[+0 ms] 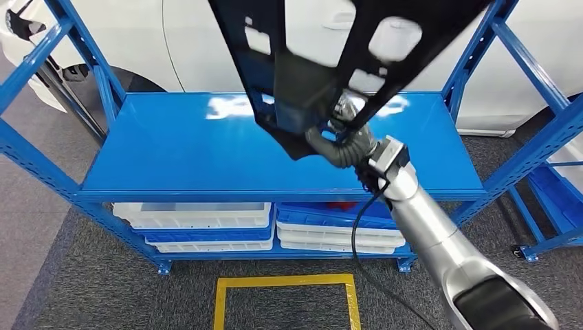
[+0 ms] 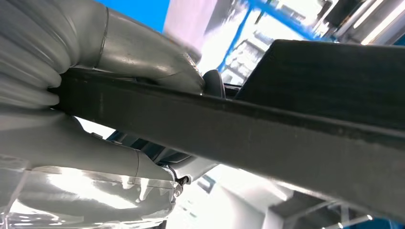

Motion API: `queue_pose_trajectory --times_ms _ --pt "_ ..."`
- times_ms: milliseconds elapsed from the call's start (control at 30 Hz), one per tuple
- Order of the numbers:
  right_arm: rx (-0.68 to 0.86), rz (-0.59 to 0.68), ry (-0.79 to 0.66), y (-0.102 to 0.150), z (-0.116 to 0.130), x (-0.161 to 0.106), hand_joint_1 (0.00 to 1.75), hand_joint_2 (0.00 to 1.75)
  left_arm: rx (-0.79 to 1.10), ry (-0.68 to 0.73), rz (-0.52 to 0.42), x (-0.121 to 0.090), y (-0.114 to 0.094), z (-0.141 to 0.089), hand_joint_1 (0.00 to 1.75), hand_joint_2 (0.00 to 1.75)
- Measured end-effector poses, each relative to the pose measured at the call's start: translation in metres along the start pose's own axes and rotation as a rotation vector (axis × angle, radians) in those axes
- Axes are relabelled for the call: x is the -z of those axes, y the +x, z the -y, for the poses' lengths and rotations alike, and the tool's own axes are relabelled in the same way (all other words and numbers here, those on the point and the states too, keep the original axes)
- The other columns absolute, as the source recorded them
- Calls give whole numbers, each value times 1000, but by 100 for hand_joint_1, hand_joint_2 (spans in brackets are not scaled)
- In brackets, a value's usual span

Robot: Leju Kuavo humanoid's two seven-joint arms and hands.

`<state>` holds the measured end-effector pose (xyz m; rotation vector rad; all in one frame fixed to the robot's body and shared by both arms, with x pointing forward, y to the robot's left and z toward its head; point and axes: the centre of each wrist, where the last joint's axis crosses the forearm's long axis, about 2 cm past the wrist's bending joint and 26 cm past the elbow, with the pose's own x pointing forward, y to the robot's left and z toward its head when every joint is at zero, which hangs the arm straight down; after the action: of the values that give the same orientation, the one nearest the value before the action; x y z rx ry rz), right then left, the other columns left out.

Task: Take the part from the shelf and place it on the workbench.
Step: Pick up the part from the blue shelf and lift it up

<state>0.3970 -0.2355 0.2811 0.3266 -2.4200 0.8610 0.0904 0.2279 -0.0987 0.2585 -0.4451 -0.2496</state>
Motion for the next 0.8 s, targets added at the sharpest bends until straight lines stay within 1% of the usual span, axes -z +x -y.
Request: queue_pose_trajectory --times_ms 100,200,300,500,800 --pt "53 17 -4 4 -29 -18 166 175 -10 -9 -6 0 1 0 0 175" --pt "107 -4 -9 7 -57 -39 166 175 -20 -33 -12 0 1 1 0 175" --pt "143 -39 -11 9 -75 -55 166 175 -15 -39 -27 0 0 1 0 175" --pt "200 -137 5 10 -88 -69 166 175 -13 -41 -79 0 0 1 0 175" --pt "221 -236 24 8 -89 -94 166 175 -35 -39 -133 -2 -7 2 0 175"
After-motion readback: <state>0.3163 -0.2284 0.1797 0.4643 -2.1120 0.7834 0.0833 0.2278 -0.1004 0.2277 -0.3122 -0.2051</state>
